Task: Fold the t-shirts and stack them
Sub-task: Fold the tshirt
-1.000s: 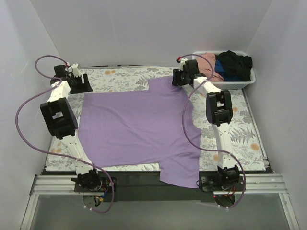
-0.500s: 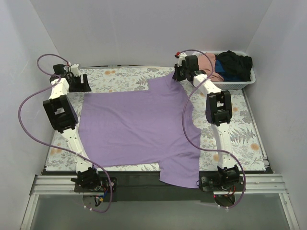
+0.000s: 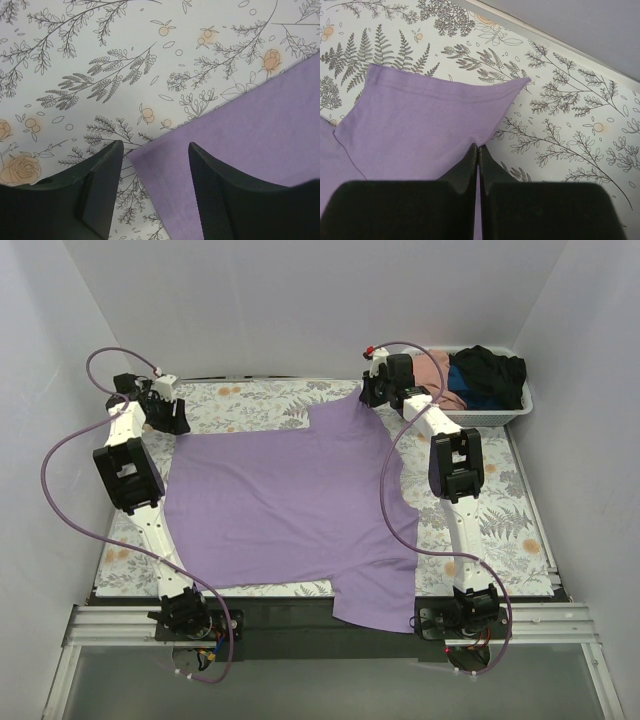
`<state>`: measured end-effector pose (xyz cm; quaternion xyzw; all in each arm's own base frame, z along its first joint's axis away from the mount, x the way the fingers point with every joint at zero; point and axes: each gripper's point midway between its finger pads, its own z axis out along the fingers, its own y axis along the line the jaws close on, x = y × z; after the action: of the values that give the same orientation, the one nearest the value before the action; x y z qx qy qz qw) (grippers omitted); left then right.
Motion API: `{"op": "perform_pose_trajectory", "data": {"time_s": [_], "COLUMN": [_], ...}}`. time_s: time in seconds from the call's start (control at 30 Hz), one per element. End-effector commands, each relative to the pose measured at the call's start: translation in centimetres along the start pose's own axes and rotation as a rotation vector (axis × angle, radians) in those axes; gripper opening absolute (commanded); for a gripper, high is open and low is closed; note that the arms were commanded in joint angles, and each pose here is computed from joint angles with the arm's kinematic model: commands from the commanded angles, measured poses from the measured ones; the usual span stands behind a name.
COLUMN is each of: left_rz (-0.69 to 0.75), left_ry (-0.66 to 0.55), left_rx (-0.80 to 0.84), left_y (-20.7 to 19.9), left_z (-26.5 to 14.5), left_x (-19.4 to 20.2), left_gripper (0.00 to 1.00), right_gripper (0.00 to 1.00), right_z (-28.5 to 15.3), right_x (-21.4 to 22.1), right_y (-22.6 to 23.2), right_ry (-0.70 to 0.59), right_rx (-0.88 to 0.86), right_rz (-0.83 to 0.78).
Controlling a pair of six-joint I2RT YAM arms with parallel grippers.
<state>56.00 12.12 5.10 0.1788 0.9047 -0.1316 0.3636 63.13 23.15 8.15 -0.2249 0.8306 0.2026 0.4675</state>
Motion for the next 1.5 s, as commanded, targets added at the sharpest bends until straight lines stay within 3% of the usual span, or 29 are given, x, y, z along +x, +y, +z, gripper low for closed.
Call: {"op": "perform_pose_trajectory", "data": {"time_s": [0.0,0.5,0.83,1.0,1.47], "left_rz": [0.101,0.172,0.167,0.167,0.264], "left_ry": [-0.031,0.063,0.055,0.02,-0.171], "left_rx": [0.032,0.044,0.042,0.016,-0.002], "left_y": [-0.1,0.8,0.7,1.0,-0.1], "left_z": [-0.1,1.6,1.8,1.4,-2.1], "left_x": [-0.7,2.8,2.6,1.1,-4.2], "left_gripper": [0.53,0.49,0.22,0.0,0.0], "right_gripper": [0.01,0.01,0.01,0.01,0.01], "right_z": [-2.0,-1.8,-2.1,-2.5,-6.6], "right_x": [-5.7,-4.2,-5.7,-6.8,-11.2], "right_y": [0.4,0.4,0.1,0.2,1.5], "right_ry": [-0.126,-0.094,-0.124,-0.147,-0.221], "right_rx": [-0.003,-0.002,0.011,0.011,0.007], "right_rz": [-0.072,-0.072,-0.101,-0.119,-0.176]}}
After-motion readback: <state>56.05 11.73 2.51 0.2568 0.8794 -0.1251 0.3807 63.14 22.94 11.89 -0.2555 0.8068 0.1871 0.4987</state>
